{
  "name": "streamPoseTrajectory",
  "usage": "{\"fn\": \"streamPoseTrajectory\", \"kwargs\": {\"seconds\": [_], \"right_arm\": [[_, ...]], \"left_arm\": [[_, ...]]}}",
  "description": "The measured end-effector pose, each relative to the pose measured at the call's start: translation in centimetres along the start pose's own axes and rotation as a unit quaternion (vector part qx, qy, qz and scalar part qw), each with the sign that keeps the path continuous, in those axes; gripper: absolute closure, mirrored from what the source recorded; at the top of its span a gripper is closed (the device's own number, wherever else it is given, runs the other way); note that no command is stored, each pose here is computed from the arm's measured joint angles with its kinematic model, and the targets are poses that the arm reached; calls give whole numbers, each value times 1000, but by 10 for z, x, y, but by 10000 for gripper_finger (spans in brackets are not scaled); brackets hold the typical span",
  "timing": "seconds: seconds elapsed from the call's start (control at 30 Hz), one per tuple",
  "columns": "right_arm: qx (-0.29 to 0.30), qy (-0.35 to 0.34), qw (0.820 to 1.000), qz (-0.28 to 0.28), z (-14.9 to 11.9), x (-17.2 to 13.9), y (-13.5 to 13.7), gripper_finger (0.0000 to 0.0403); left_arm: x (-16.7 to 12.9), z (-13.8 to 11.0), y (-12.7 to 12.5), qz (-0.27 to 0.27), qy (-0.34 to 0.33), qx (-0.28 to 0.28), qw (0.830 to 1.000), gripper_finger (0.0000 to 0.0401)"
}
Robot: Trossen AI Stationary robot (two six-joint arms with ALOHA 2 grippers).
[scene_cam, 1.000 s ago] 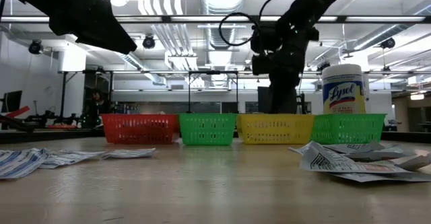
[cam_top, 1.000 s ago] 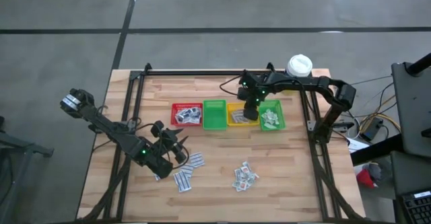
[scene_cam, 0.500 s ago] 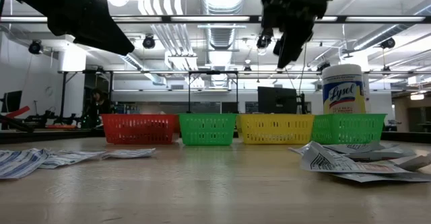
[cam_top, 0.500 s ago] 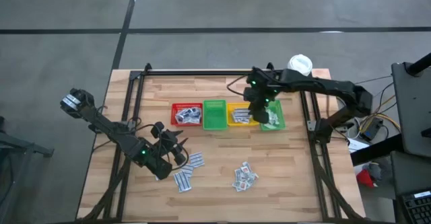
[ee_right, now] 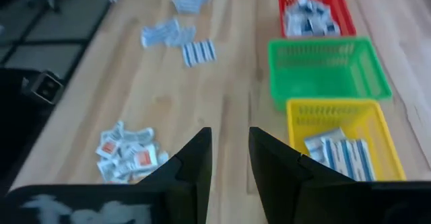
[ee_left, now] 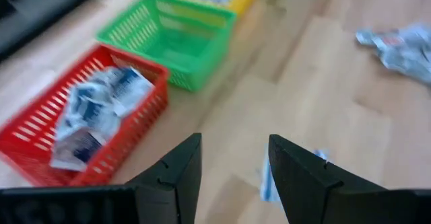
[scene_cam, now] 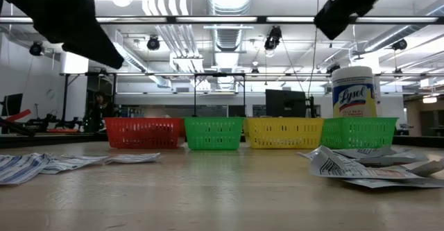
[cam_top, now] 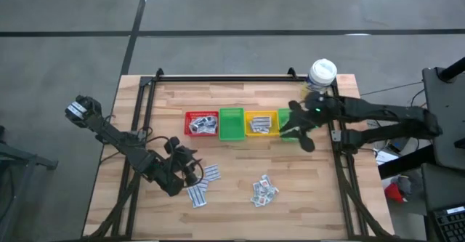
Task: Pick & Place First Aid Supplies
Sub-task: Put the blue bandage into the yellow basket
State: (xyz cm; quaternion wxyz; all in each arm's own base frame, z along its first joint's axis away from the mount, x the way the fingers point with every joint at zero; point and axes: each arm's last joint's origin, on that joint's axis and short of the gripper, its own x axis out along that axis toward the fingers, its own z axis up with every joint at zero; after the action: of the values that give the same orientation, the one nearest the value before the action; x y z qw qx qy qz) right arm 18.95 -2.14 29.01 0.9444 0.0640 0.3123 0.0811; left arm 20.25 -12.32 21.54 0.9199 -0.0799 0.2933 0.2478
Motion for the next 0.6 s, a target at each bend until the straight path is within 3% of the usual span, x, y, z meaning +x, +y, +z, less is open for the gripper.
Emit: {"fn": "streamPoseTrajectory", "kwargs": {"seconds": [0.3,0.6], "right_arm": [[0,-103,995,9,-39,-17,10,297],[4,-123,992,11,-53,-16,10,310]], "left_arm": [[0,-4,-9,-93,95,-9,991,234],[6,-17,-16,-123,214,-87,965,234]]}}
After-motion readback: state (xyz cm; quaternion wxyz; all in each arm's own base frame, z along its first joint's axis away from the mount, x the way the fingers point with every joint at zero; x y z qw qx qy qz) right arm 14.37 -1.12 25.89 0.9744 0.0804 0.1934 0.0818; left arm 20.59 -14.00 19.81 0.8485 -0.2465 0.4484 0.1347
